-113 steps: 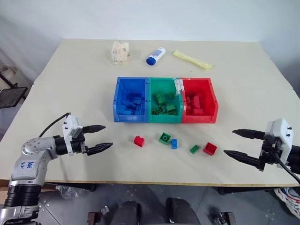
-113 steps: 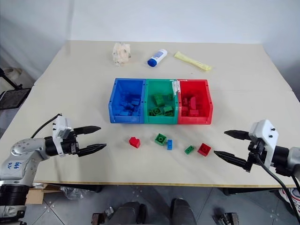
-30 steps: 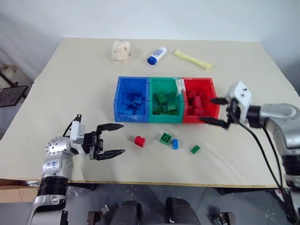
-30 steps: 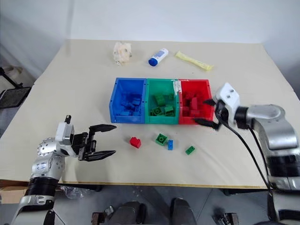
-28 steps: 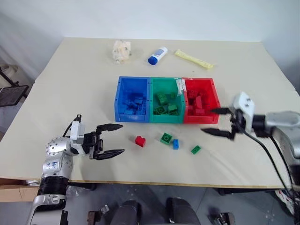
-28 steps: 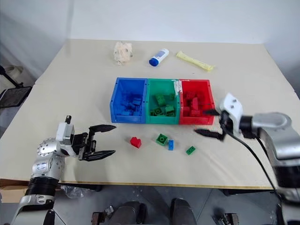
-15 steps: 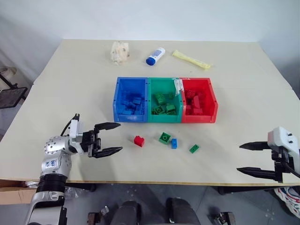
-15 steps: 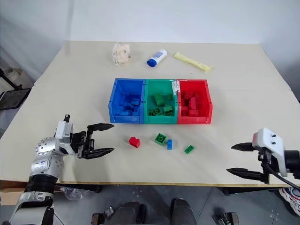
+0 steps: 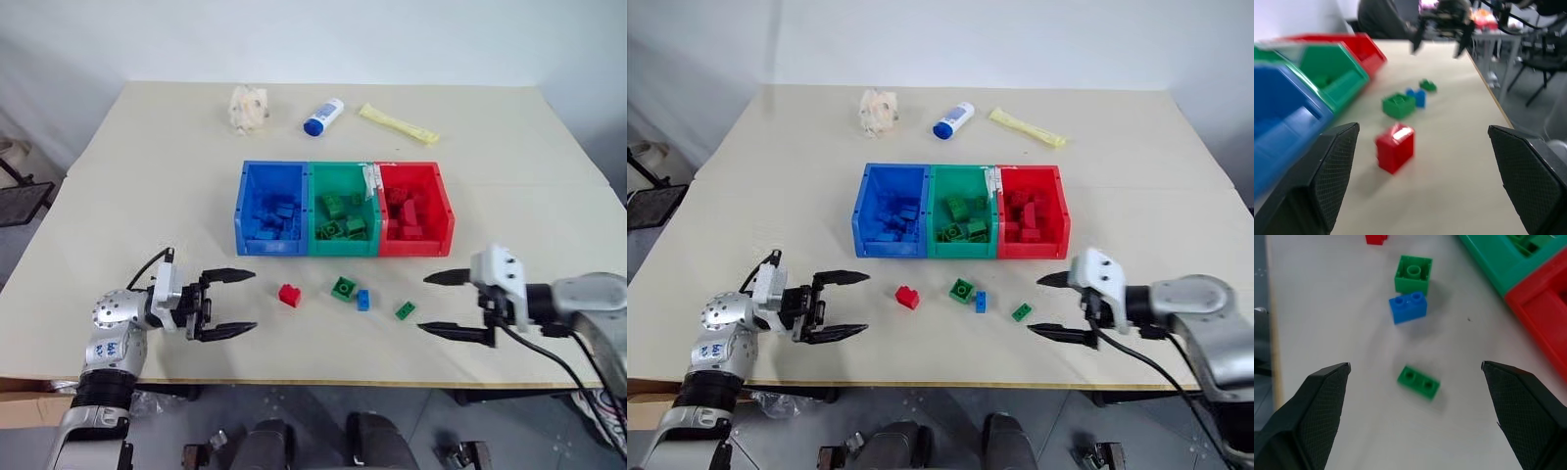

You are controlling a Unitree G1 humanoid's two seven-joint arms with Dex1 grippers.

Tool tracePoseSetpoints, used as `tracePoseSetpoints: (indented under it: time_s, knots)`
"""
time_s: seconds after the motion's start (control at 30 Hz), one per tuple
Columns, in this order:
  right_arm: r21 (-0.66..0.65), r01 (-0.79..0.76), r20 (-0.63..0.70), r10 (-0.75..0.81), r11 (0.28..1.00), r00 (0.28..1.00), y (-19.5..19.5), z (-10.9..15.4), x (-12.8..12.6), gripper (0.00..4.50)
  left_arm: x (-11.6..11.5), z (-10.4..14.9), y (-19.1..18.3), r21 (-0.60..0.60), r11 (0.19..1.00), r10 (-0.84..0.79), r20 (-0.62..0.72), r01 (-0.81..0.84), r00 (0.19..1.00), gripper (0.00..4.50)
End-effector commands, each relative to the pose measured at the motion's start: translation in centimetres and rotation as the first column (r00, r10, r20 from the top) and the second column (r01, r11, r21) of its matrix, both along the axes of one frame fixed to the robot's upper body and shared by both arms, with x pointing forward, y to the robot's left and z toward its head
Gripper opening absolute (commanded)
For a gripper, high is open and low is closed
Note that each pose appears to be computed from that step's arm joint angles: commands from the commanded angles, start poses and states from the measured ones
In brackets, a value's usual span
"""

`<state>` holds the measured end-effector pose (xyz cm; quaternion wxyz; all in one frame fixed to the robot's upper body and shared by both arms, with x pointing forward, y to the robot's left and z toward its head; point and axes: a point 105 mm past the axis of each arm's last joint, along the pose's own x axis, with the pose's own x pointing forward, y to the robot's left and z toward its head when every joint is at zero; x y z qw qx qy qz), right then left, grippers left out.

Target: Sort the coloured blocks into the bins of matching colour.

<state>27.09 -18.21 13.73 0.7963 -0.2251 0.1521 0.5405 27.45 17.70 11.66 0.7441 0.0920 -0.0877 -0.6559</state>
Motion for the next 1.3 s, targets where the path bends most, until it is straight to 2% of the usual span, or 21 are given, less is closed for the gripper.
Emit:
tracePoseSetpoints:
  time_s: [0.03, 0.3, 0.4, 0.63, 0.67, 0.83, 1.07, 1.3]
  knots:
    - [-0.021, -0.030, 0.016, 0.030, 0.999, 0.999, 0.3, -1.0, 0.4, 4.49, -1.1, -0.1, 0.0, 0.083, 0.994, -0.069, 0.039, 0.066, 0.997, 4.50]
    - [-0.049, -0.078, -0.006, 0.077, 0.996, 0.997, 0.9, -4.3, 1.5, 4.49, -1.6, -0.6, 0.5, 0.121, 0.991, -0.056, 0.047, 0.050, 0.997, 4.50]
    - [-0.052, -0.084, -0.037, 0.082, 0.995, 0.996, 0.8, -5.2, 1.5, 3.86, -1.7, -0.6, 0.5, 0.120, 0.992, -0.053, 0.050, 0.047, 0.997, 4.50]
    - [-0.043, -0.075, -0.019, 0.074, 0.996, 0.997, 0.8, -5.2, 1.8, 1.50, -1.5, -0.5, 0.5, 0.118, 0.992, -0.049, 0.054, 0.043, 0.997, 4.50]
    - [-0.039, -0.075, -0.015, 0.074, 0.996, 0.997, 0.8, -5.0, 1.8, 1.40, -1.5, -0.5, 0.5, 0.116, 0.992, -0.048, 0.054, 0.042, 0.997, 4.50]
    - [0.015, -0.068, 0.020, 0.068, 0.998, 0.997, 1.5, -3.4, 1.4, 1.40, -1.4, -0.7, 0.6, 0.109, 0.993, -0.042, 0.047, 0.037, 0.998, 4.50]
    - [0.130, -0.041, 0.096, 0.029, 0.991, 0.995, 2.9, 1.6, 1.6, 1.40, -0.7, -0.5, 0.6, 0.100, 0.995, -0.035, 0.045, 0.030, 0.998, 4.50]
    - [0.189, -0.036, 0.190, -0.001, 0.981, 0.982, 5.0, 5.5, 4.6, 1.40, 0.2, 0.2, 0.6, 0.078, 0.997, -0.003, 0.062, -0.002, 0.998, 4.50]
